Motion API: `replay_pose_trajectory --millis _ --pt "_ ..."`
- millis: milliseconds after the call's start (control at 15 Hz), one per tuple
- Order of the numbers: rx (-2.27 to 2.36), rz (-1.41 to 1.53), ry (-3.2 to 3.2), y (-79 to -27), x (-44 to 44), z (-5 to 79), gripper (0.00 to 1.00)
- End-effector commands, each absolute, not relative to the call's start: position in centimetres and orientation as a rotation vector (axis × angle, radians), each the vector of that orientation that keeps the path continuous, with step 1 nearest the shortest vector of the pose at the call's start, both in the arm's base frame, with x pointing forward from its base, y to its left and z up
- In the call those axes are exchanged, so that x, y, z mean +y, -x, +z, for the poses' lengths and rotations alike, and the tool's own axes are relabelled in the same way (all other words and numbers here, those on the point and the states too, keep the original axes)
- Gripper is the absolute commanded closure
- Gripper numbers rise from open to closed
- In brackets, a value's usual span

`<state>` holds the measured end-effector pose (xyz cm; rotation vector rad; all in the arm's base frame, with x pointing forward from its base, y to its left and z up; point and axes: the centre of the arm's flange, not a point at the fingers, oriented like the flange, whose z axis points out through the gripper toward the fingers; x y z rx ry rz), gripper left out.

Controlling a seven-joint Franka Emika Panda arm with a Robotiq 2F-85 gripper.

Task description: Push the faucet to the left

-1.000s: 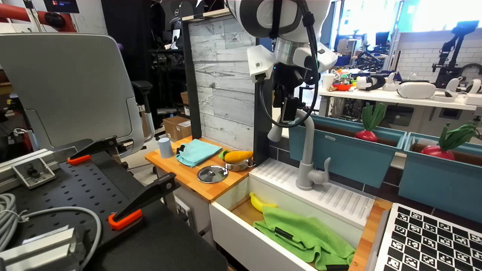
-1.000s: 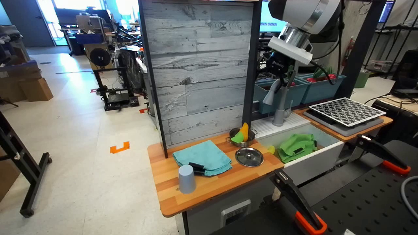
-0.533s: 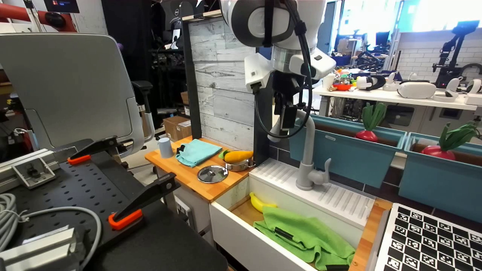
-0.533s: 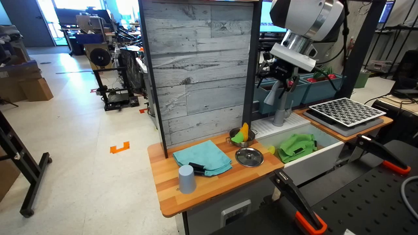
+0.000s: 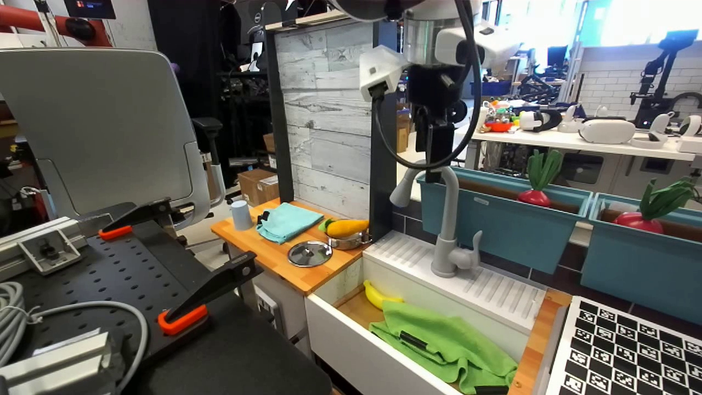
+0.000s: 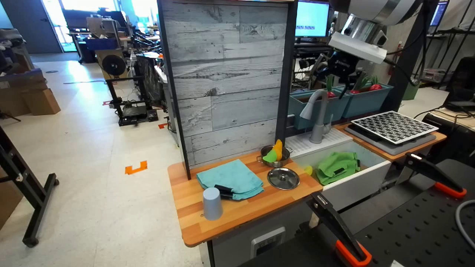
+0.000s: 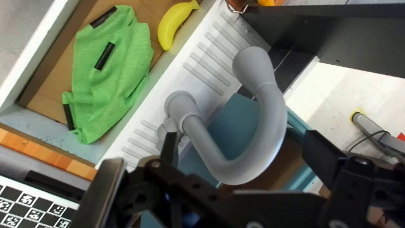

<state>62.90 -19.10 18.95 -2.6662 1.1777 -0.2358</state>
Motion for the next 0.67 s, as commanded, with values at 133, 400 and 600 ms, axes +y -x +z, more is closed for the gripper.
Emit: replay_pose_trajectory --millis 133,400,600 --pt "0.944 -0.040 2.913 -56.6 -18.3 22.8 0.00" --pt "0.902 0.008 2.938 -56.6 -18.5 21.6 0.00" --pt "0.866 0.028 2.953 -55.7 -17.9 22.0 0.00"
